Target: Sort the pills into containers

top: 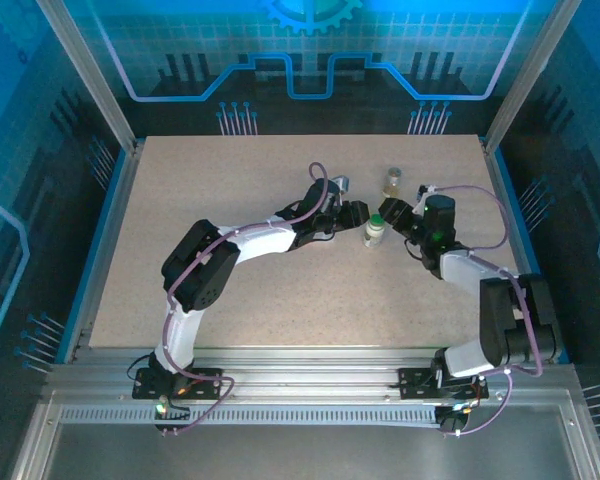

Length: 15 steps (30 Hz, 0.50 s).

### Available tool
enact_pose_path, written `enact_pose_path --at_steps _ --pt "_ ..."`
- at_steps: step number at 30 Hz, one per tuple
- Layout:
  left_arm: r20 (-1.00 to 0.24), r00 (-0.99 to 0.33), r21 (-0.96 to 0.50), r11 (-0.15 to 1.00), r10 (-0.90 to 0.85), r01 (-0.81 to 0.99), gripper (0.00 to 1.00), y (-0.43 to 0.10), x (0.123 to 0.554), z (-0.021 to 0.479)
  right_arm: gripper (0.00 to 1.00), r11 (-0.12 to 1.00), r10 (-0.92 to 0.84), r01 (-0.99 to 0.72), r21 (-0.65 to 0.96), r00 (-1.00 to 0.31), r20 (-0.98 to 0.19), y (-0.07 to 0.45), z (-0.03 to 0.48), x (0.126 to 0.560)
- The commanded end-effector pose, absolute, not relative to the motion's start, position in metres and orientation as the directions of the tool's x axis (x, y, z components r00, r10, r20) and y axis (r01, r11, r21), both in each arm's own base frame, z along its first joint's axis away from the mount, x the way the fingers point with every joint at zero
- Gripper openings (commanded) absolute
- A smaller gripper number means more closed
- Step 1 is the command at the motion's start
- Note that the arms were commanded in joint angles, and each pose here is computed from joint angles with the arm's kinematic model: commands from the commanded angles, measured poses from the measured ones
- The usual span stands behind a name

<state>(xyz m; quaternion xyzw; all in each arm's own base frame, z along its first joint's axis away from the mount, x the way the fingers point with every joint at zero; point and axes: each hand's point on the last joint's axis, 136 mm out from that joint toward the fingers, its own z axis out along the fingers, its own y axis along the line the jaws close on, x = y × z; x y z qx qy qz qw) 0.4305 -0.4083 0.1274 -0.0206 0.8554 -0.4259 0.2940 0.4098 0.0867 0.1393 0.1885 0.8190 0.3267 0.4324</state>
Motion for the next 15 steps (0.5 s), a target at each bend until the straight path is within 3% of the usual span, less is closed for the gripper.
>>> enact_pose_path --at_steps 1,15 --pt "-0.482 -0.833 -0.751 0.618 -0.273 0.232 0.42 -0.416 0.431 0.132 0.54 0.731 0.573 0.022 0.682 -0.562 -0.597 0.082 0.152 0.405" --pt "-0.474 -0.846 -0.753 0.61 -0.243 0.246 0.42 -0.431 0.424 0.128 0.45 0.735 0.535 0.021 0.678 -0.633 -0.56 0.089 0.122 0.38"
